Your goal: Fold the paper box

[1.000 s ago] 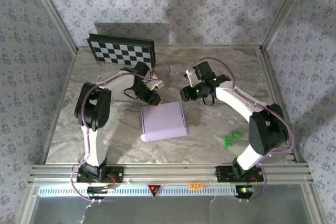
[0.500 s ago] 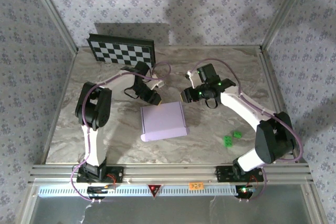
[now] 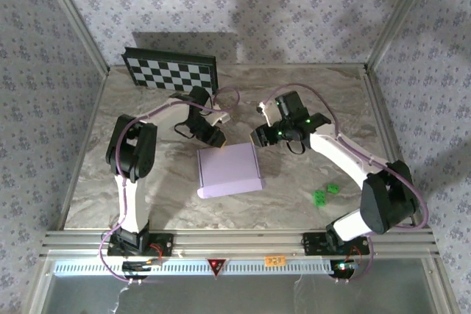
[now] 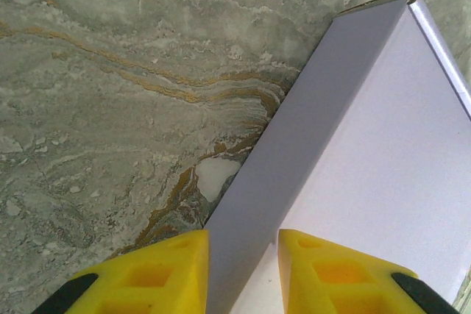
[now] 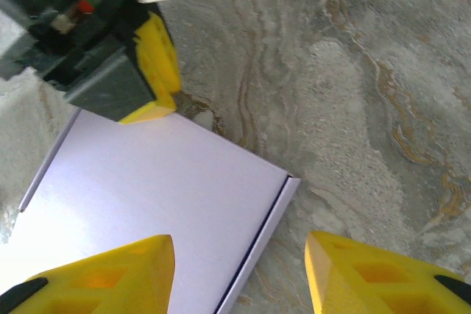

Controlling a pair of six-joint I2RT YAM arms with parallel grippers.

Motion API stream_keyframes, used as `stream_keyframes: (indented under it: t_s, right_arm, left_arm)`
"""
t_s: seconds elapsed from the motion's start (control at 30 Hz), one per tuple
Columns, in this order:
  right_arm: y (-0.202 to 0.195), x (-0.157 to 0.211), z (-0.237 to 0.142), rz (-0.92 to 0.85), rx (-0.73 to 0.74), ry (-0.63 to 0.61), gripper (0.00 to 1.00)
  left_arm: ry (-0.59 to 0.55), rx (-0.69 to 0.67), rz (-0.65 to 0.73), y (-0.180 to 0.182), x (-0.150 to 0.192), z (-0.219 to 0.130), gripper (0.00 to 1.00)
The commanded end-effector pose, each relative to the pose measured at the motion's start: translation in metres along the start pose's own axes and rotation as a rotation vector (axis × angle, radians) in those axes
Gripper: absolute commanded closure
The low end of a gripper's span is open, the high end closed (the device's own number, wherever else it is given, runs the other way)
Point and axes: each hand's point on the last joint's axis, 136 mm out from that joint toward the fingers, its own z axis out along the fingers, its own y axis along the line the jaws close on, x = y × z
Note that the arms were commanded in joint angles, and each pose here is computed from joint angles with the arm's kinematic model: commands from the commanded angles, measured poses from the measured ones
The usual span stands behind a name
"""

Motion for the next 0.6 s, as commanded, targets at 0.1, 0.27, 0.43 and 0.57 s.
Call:
stream_keyframes:
  t_s: [0.1, 0.27, 0.43, 0.57]
  right_arm:
    - [0.033, -0.004, -0.011, -0.199, -0.073, -0.072, 0.48]
    - [0.054, 0.004, -0.012, -0.349, -0.106, -0.097, 0.47]
    - [0.096, 0.037, -0.010, -0.641, -0.228, -0.068, 0.40]
    - [0.123, 0.069, -0.003, -0.839, -0.290, 0.018, 0.34]
  left_arm:
    - [0.027, 0.010, 0.010, 0.001, 0.002, 0.004, 0.70]
    - [0.035, -0.005, 0.006, 0.004, 0.003, 0.004, 0.73]
    - [0.039, -0.010, 0.004, 0.005, 0.003, 0.005, 0.76]
    - [0.041, -0.021, 0.003, 0.007, 0.003, 0.005, 0.76]
